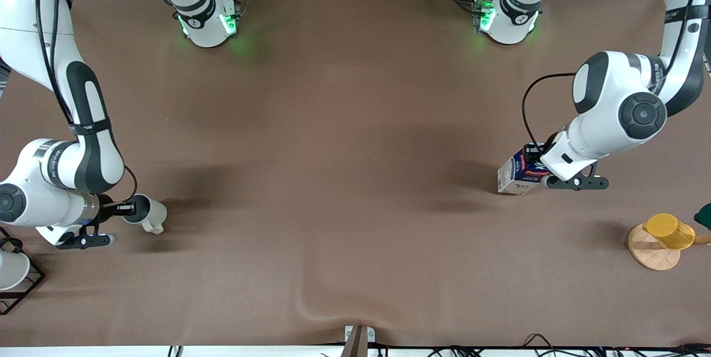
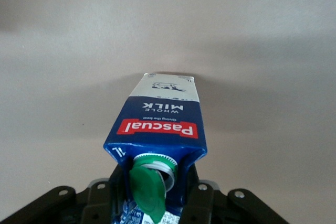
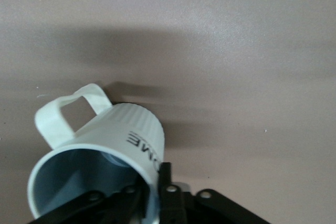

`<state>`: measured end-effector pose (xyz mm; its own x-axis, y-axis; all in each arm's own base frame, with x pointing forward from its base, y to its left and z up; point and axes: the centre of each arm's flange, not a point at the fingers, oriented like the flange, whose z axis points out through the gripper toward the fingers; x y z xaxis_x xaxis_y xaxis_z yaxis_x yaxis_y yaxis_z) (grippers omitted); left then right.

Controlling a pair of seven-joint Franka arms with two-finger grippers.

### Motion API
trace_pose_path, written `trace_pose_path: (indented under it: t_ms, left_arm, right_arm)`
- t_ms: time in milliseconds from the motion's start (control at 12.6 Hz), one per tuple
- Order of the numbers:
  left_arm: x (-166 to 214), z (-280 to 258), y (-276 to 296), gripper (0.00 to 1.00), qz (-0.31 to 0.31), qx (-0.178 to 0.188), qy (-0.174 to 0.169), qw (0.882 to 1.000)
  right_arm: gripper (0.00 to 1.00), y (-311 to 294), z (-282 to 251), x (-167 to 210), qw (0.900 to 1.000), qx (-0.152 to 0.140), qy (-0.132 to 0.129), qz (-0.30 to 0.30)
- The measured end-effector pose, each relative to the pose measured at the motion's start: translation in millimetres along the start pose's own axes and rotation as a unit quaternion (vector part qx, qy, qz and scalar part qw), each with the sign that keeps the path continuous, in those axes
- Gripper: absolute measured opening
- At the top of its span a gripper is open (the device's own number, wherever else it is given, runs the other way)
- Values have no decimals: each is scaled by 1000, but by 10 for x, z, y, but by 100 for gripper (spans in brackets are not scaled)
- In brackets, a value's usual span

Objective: Place milk next to cup
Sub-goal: 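Lift the milk with the left gripper while the right gripper grasps the mug, then carry the white mug with the right gripper toward the milk carton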

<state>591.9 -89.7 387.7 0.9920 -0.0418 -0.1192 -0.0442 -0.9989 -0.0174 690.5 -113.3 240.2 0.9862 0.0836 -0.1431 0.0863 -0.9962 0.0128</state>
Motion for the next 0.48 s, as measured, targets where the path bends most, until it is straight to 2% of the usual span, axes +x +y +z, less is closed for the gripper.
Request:
trace_pose_path:
  t_ms: [239, 477]
  left_arm:
    - [-4, -415, 123, 47, 9, 0, 11, 1000]
    - [7, -685, 190, 47, 14, -1, 24, 1000]
  right_arm:
    - [4, -27, -141, 63, 1000, -3, 15, -8]
    - [4, -435, -573, 201, 997, -12, 48, -62]
